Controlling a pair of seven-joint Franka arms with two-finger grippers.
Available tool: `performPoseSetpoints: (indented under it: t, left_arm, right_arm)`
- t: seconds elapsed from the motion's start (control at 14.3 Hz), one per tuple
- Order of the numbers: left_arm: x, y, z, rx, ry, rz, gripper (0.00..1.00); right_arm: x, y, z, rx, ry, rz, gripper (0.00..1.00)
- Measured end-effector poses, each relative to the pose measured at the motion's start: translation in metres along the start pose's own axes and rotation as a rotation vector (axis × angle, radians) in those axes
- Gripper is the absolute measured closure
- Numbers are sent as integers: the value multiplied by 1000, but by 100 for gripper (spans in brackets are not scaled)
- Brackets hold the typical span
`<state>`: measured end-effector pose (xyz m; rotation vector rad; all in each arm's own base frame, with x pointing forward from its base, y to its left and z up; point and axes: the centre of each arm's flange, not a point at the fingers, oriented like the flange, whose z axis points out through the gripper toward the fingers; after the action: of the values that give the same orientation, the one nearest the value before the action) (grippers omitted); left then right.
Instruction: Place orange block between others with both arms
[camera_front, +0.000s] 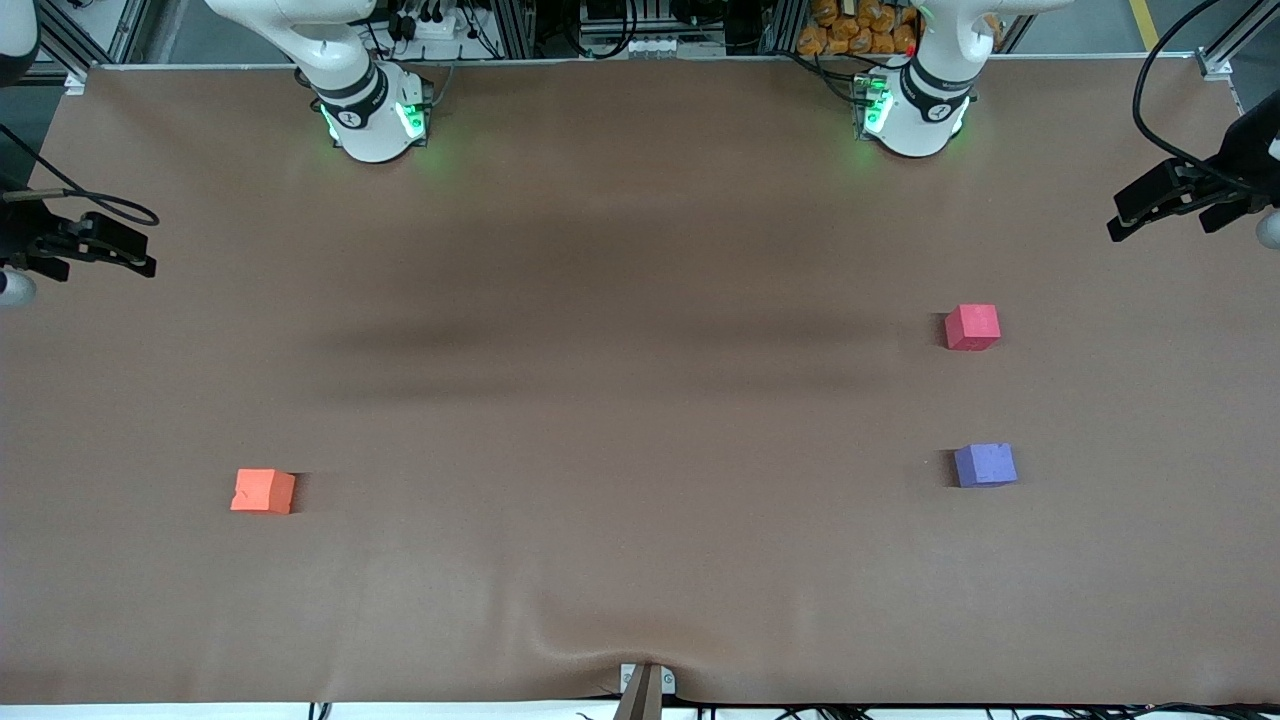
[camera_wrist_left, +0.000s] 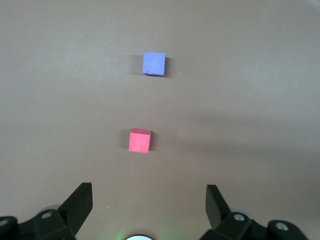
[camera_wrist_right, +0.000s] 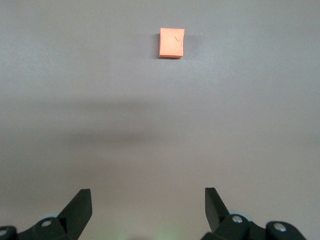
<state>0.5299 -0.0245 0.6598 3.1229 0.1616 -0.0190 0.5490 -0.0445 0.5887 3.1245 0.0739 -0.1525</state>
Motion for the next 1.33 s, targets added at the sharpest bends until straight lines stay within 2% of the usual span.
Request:
performPoseSetpoints:
  t: [0.21,0.49,0.91,1.12,1.33]
  left_arm:
    - [0,0,0,0,0,0,0]
    - [0,1,1,1,-3,2,0]
    - [-1,-1,-1,1,-4,-1,0]
    - [-3,-6,-3,1,-7,-10,0]
    - [-4,-8,-3,1,-13,-13,0]
  right_arm:
    - [22,0,32,-1,-18,-3,0]
    - [59,1,100,1,-78,-7,0]
    - [122,-25,232,9,-85,-54,0]
    - [135,-25,262,3,-60,-86,0]
    - [150,0,289,-10,16,-109,0]
